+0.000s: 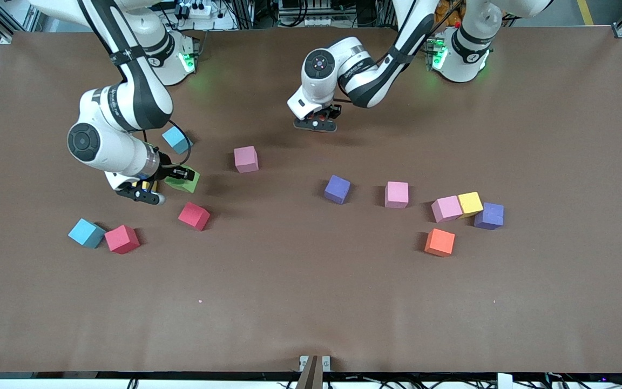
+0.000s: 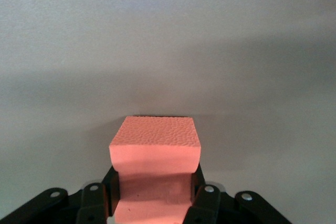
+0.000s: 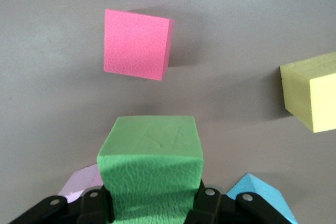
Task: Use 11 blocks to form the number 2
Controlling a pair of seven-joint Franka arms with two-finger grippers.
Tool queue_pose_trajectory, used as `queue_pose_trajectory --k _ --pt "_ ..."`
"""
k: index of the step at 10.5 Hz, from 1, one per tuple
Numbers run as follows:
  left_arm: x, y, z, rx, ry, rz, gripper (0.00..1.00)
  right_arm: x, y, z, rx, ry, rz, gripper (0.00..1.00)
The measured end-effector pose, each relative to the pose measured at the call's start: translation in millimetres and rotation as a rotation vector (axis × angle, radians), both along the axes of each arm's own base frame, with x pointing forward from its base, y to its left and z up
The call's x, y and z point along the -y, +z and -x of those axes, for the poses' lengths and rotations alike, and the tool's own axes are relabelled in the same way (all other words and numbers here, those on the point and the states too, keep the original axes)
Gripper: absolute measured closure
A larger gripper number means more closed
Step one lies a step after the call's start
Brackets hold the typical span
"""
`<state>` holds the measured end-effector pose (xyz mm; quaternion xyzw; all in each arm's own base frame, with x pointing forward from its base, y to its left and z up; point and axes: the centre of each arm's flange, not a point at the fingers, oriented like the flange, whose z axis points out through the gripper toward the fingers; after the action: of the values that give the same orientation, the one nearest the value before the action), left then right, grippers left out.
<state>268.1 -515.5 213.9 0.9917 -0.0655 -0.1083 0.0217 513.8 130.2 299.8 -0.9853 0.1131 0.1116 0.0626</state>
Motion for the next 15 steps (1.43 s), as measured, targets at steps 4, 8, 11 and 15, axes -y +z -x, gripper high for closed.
queue_pose_trajectory --k 4,8,11,15 --pt "4.7 -6.4 4.0 -0.007 0.026 -0.014 0.46 23.7 -0.2 -5.2 0.041 0.238 -0.025 0.47" --pt "10.7 -5.6 -2.1 -0.003 0.048 -0.008 0.46 29.2 2.9 -7.8 0.053 0.283 -0.002 0.47" --pt "13.0 -6.1 -3.5 -0.003 0.049 -0.006 0.45 38.2 16.3 -15.2 0.083 0.267 -0.002 0.47" --pt "16.3 8.0 -5.5 -0.006 0.041 -0.023 0.01 29.7 28.9 -17.4 0.061 0.315 -0.015 0.47"
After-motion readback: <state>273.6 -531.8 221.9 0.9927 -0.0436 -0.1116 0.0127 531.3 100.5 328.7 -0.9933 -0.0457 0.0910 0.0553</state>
